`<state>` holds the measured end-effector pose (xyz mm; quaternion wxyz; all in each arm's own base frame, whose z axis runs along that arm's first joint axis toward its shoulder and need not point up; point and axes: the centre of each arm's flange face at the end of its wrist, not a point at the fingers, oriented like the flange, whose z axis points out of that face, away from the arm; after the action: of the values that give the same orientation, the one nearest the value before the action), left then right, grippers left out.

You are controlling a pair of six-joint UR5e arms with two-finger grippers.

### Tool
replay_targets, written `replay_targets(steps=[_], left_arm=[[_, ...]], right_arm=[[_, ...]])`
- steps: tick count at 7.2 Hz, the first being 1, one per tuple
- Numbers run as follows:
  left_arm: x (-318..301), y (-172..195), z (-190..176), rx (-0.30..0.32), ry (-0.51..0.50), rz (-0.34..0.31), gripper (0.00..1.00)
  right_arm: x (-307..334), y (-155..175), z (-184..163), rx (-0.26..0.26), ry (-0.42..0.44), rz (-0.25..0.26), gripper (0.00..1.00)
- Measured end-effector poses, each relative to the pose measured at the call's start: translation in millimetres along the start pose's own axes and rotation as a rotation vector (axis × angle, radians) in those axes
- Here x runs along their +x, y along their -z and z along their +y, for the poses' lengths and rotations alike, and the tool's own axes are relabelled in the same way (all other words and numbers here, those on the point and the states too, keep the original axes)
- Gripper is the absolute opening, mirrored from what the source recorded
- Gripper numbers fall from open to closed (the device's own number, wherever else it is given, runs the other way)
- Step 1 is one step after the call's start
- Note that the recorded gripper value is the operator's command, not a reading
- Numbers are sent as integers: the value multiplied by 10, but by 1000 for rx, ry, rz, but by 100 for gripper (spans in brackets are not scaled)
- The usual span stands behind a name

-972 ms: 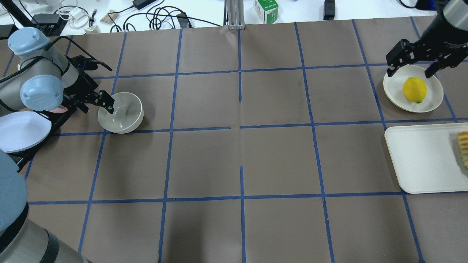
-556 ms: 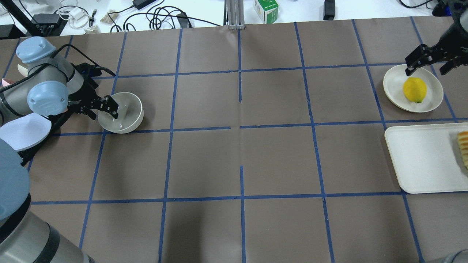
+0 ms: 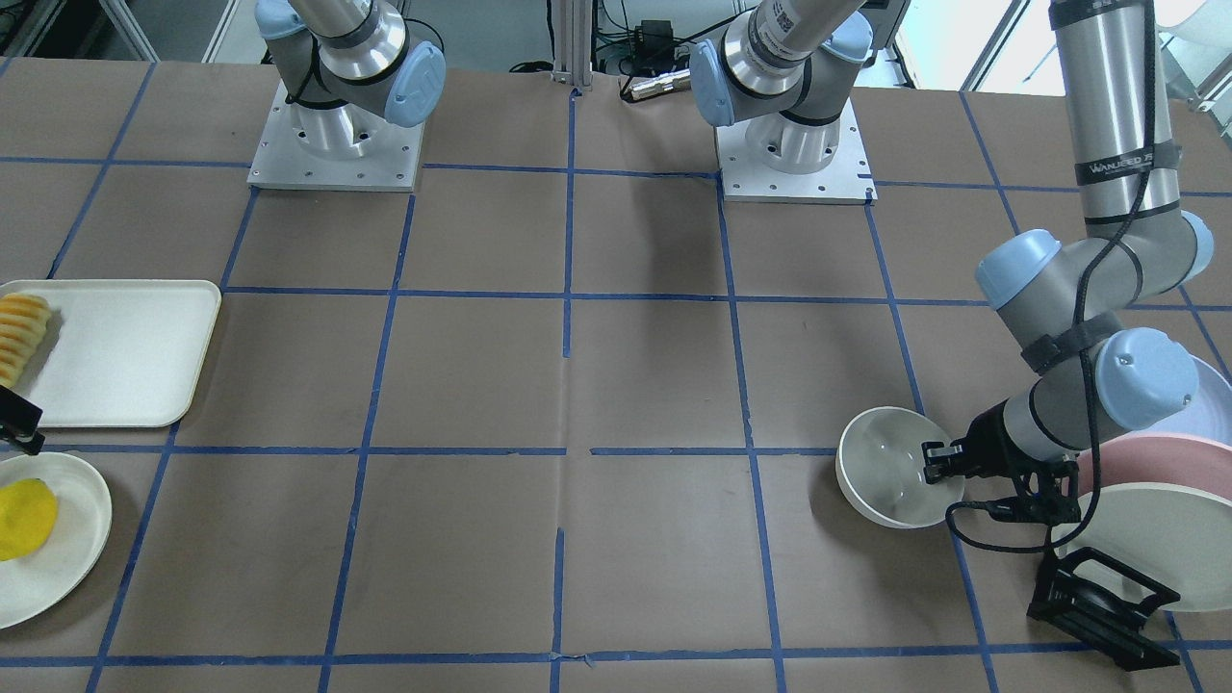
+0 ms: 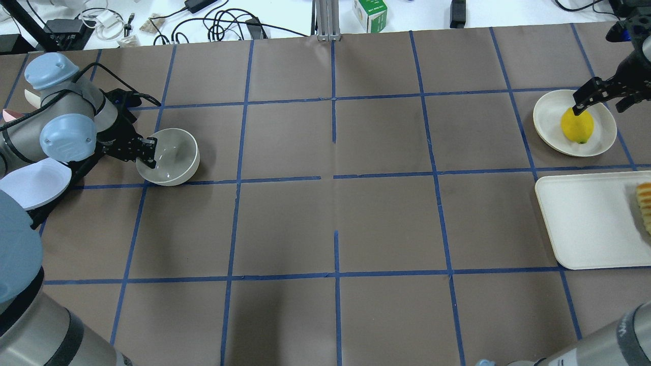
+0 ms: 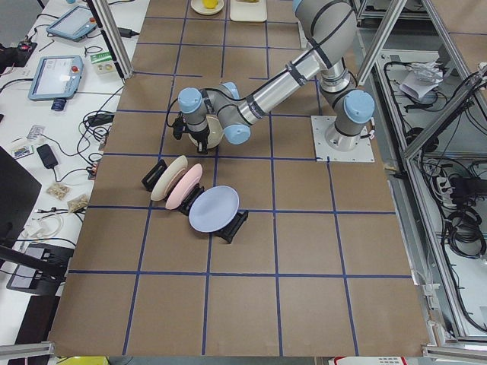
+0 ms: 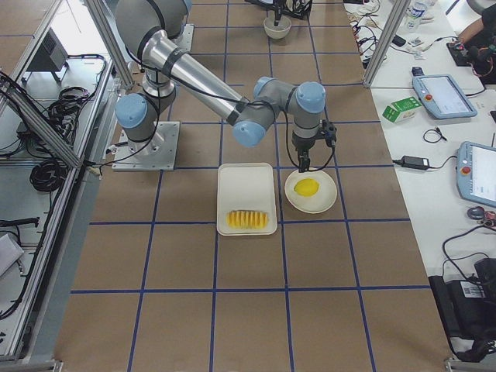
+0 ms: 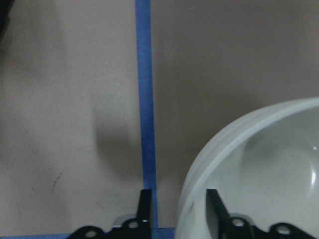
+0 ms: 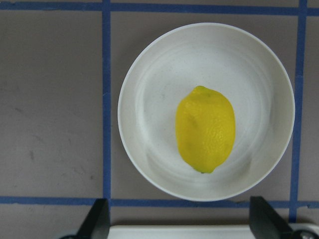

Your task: Place bowl and put lemon in it

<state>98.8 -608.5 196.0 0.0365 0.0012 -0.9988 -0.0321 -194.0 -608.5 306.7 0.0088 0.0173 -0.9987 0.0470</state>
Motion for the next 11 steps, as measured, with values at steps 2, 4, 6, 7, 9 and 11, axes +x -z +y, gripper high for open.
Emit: replay_targets(steps=[2,4,6,7,9,11], left_arm=[[113,194,6,5,42,27,0],[787,484,22,-3,38,65,0],[1752,561,87,6,-12,132,0],[2166,531,111,17,-40,148,0],[2903,362,188,56,-97,153,0],[3455,154,311,61,-88,155,0]], right_arm=[[100,-368,-111,11,7,10,100],[170,-698,-187,23,6,23,100],[231,-959,-242,30,-11,43,99],[239,-1019,-246,27,-23,43,87],[233,-1043,-233,18,-40,39,20],[222,-981,-198,-13,-44,34,0]])
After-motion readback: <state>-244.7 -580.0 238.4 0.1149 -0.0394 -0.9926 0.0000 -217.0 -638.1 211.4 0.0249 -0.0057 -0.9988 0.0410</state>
